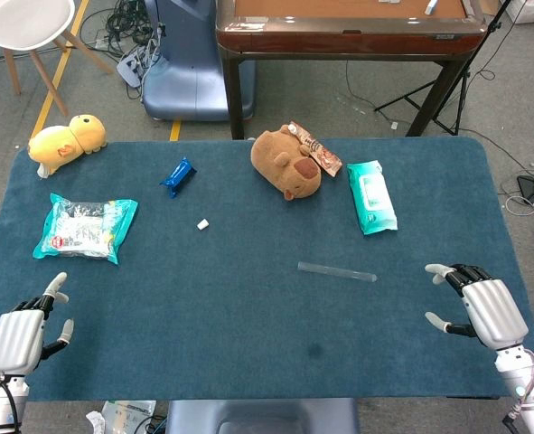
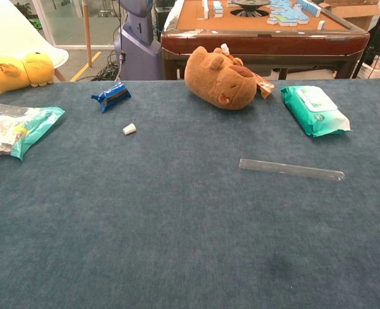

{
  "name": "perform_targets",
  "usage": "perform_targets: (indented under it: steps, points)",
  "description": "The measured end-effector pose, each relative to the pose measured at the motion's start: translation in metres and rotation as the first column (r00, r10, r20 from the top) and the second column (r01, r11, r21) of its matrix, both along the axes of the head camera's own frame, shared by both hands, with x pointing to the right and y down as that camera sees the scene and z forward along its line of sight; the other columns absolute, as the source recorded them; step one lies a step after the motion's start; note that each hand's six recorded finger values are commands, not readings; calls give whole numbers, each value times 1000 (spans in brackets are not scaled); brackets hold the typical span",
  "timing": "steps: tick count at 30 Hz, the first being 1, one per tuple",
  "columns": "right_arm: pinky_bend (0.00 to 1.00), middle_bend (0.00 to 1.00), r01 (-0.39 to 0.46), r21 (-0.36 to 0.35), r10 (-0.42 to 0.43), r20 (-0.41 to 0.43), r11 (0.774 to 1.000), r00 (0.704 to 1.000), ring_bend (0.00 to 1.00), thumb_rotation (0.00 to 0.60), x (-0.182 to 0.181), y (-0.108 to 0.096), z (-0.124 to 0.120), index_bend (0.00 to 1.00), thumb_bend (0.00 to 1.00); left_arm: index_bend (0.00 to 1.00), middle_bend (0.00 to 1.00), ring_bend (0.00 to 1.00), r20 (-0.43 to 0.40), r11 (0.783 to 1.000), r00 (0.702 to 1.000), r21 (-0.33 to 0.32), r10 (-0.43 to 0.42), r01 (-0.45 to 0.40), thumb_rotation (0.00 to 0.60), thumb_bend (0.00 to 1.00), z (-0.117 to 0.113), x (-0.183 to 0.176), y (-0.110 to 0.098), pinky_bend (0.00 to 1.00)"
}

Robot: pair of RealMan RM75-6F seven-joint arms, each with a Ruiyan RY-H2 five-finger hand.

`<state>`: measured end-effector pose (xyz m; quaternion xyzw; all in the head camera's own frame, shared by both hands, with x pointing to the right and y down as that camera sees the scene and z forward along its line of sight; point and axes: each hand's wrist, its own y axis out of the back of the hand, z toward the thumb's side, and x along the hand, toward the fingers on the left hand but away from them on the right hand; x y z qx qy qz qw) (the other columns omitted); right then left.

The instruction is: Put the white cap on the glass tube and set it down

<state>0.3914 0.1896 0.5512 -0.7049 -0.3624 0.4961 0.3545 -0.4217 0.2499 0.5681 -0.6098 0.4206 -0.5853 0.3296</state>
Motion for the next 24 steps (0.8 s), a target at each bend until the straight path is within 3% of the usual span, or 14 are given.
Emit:
perform_targets:
  steps: [13,21,24]
  points:
    - [297,418,1,7,-1,6,1000,1000,284,600,-1,0,-1,259,162,108,368,400,5,1000,1000,5,6,-6,600,382,2,-1,-7,390]
    - [297,418,4,24,-4,10,1000,1000,284,600,-4,-1,-2,259,162,136,371,409,-19,995,995,17,97,-96,600,382,7,16,-36,390]
    - [297,418,5,32,-5,4,999,1000,283,600,-5,-3,-4,259,162,166,424,464,-41,989,988,17,150,-149,600,382,13,29,-52,416]
